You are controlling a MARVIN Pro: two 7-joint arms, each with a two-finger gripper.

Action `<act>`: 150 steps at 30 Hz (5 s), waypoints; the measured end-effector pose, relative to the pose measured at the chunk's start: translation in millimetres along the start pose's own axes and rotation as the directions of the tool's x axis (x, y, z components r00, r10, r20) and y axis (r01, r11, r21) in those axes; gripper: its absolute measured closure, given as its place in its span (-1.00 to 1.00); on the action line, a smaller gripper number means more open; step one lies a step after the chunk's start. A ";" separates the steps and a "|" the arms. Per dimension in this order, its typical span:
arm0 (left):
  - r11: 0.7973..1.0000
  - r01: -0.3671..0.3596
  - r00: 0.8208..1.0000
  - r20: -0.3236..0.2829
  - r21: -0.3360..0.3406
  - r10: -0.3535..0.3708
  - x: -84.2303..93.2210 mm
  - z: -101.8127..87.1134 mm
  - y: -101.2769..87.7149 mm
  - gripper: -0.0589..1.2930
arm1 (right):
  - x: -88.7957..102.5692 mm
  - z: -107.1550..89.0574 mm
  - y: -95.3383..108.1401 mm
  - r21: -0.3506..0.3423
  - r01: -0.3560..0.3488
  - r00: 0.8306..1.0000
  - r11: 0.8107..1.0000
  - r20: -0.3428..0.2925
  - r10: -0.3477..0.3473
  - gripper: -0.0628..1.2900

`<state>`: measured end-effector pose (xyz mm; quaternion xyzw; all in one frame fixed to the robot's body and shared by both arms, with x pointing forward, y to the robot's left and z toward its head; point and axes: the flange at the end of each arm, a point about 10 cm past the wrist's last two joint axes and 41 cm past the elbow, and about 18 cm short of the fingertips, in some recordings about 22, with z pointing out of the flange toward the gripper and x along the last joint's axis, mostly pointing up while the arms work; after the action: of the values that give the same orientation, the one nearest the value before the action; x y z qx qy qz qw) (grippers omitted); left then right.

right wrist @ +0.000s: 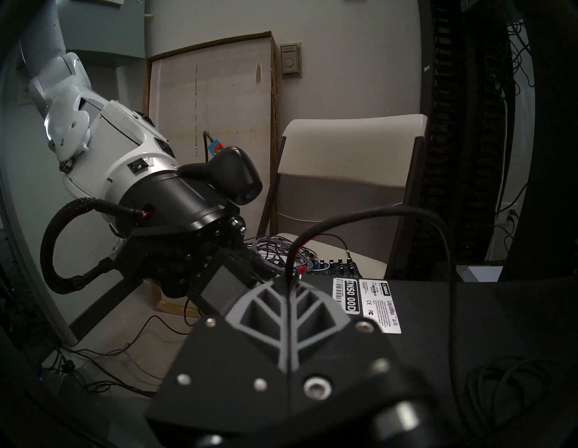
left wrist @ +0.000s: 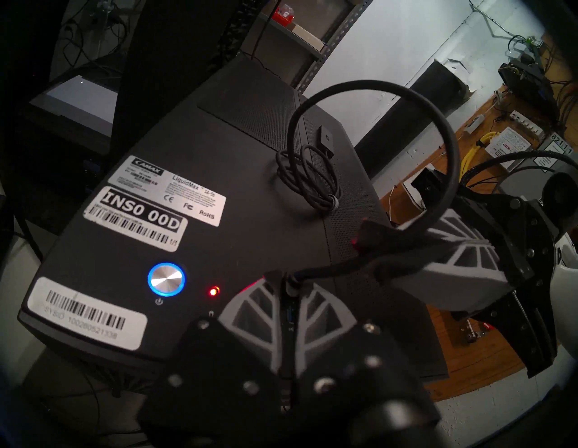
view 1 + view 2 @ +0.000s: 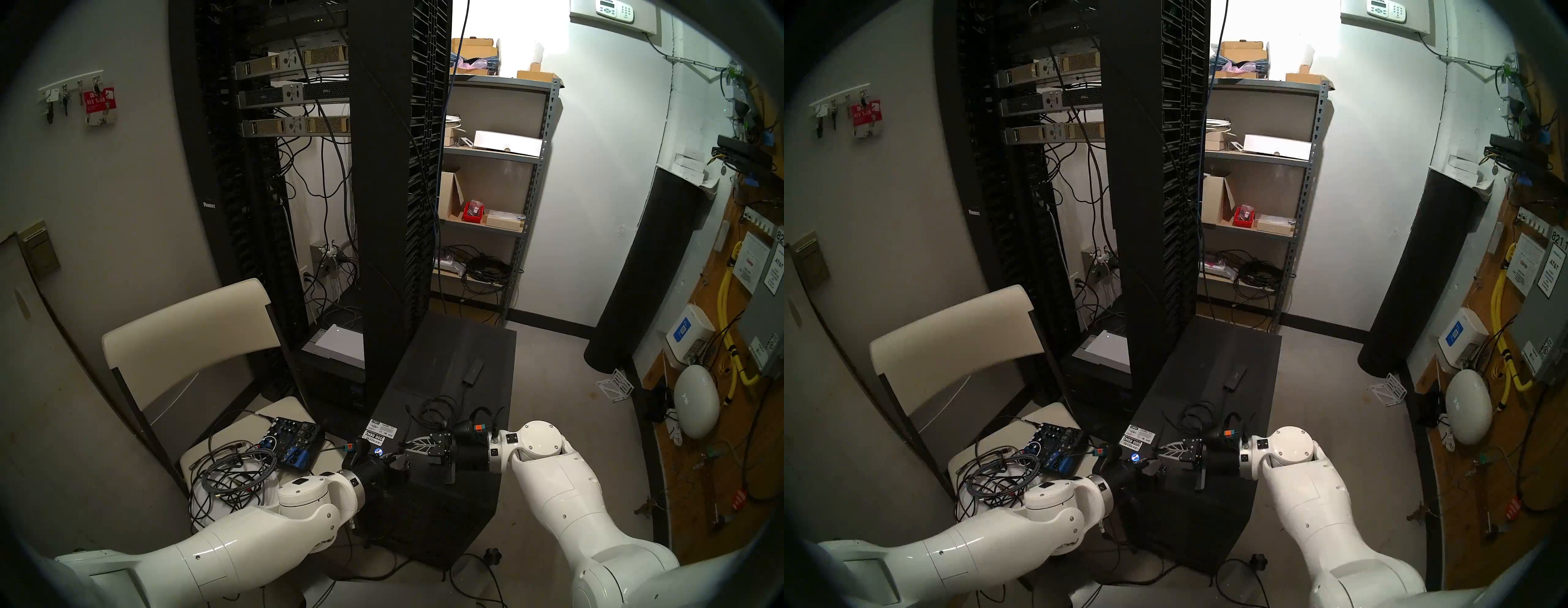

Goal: Insert the cable into the workstation's USB slot

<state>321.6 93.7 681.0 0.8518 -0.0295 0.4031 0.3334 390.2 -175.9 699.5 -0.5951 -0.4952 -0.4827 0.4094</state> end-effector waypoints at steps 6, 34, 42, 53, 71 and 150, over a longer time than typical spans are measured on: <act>1.000 -0.003 1.000 -0.003 0.007 0.003 -0.2 1.4 -0.7 0.85 | -0.9 -0.9 -0.3 -0.002 -0.002 1.000 1.000 0.002 0.002 0.95; 0.999 0.034 0.999 0.015 0.016 -0.034 -4.5 -10.1 -2.7 0.85 | -1.0 4.7 -3.5 0.021 -0.006 1.000 1.000 0.000 0.006 0.95; 1.000 0.025 1.000 0.004 0.016 -0.025 -2.4 -5.7 -1.8 0.85 | -0.7 3.6 -2.4 0.014 -0.009 1.000 1.000 0.000 0.009 0.95; 1.000 0.028 0.999 0.017 0.014 -0.028 -1.3 -3.1 -1.0 0.85 | -0.8 2.1 -1.7 0.010 -0.015 1.000 1.000 0.002 0.015 0.95; 1.000 -0.020 0.999 0.032 0.012 0.020 -2.3 -3.6 -0.5 0.85 | -0.8 2.6 -2.1 0.013 -0.017 1.000 1.000 0.000 0.017 0.95; 0.990 -0.113 0.994 0.009 0.081 0.113 -18.3 8.5 6.7 0.89 | -21.8 -6.5 -5.8 -0.066 -0.045 0.994 0.997 0.092 0.051 0.43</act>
<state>312.8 79.5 667.9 0.8626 -0.0619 0.4202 0.2749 382.4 -185.3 679.4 -0.6416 -0.4837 -0.4598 0.3782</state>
